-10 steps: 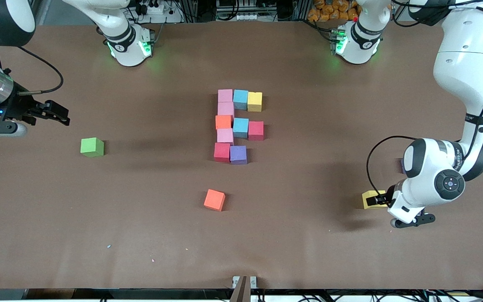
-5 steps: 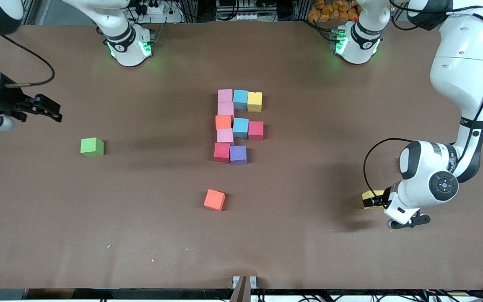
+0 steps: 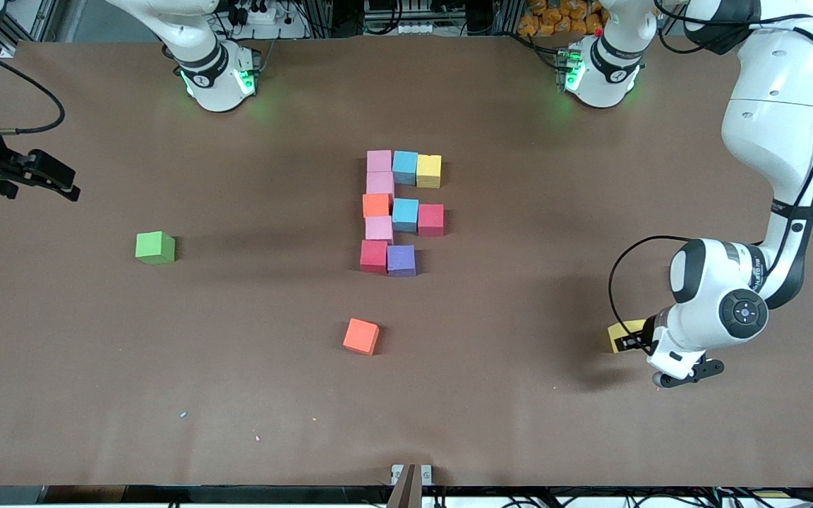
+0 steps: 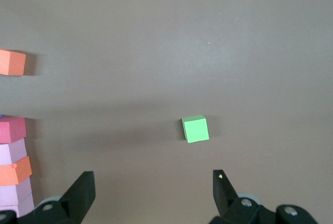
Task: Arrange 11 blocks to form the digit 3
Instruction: 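Grasp the yellow cube with the left gripper and lift it, then carry the yellow cube with the left gripper toward the cluster, then lower the yellow cube beside the purple cube with the left gripper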
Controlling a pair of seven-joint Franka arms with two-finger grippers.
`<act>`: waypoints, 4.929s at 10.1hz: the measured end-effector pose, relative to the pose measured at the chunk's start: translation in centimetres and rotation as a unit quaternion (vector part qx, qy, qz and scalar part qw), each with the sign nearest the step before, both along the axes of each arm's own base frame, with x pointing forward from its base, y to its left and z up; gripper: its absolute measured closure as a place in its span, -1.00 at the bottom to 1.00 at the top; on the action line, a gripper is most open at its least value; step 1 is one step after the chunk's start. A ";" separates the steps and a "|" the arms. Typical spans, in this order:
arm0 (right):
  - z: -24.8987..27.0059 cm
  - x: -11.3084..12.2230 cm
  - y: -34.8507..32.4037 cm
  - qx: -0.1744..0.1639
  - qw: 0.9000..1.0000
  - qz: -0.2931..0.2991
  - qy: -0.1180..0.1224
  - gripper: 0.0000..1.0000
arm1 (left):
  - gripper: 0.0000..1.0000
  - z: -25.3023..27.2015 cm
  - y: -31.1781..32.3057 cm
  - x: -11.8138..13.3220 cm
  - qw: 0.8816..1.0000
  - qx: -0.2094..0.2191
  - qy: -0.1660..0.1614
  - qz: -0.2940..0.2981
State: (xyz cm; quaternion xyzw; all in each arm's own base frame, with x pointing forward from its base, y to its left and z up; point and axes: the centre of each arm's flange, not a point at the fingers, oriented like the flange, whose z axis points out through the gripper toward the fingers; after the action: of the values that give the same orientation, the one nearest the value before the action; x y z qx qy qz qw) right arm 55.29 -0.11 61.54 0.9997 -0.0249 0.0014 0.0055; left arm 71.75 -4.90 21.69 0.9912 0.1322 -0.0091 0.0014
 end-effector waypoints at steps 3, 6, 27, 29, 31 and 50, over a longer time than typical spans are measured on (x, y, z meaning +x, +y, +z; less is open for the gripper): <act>-0.6 0.3 0.1 0.001 1.000 0.001 0.005 -1.00 | -0.07 0.8 -2.6 -0.2 0.994 -0.011 0.006 0.104; -0.4 0.4 0.2 0.000 1.000 0.002 0.002 -1.00 | -0.07 5.3 -13.4 -2.4 0.959 -0.040 0.042 0.276; -1.1 1.8 0.6 0.003 1.000 0.007 -0.002 -1.00 | -0.07 1.9 -39.2 -20.2 0.788 -0.008 0.030 0.615; -1.1 1.8 0.6 0.003 1.000 0.007 -0.003 -1.00 | -0.07 1.1 -40.1 -20.4 0.789 -0.006 0.024 0.614; -1.1 1.8 0.6 0.003 1.000 0.007 -0.003 -1.00 | -0.07 0.0 -40.5 -20.6 0.788 0.002 0.013 0.615; -1.4 2.0 0.6 0.003 1.000 0.007 -0.002 -1.00 | -0.07 -0.4 -42.5 -20.2 0.757 -0.008 0.018 0.653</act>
State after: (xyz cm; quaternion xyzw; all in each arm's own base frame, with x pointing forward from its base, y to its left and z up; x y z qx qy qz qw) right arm 57.26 0.45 60.18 0.9998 -0.0177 0.0033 0.0019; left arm 51.53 -47.41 21.27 0.6638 0.7474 -0.0245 0.0130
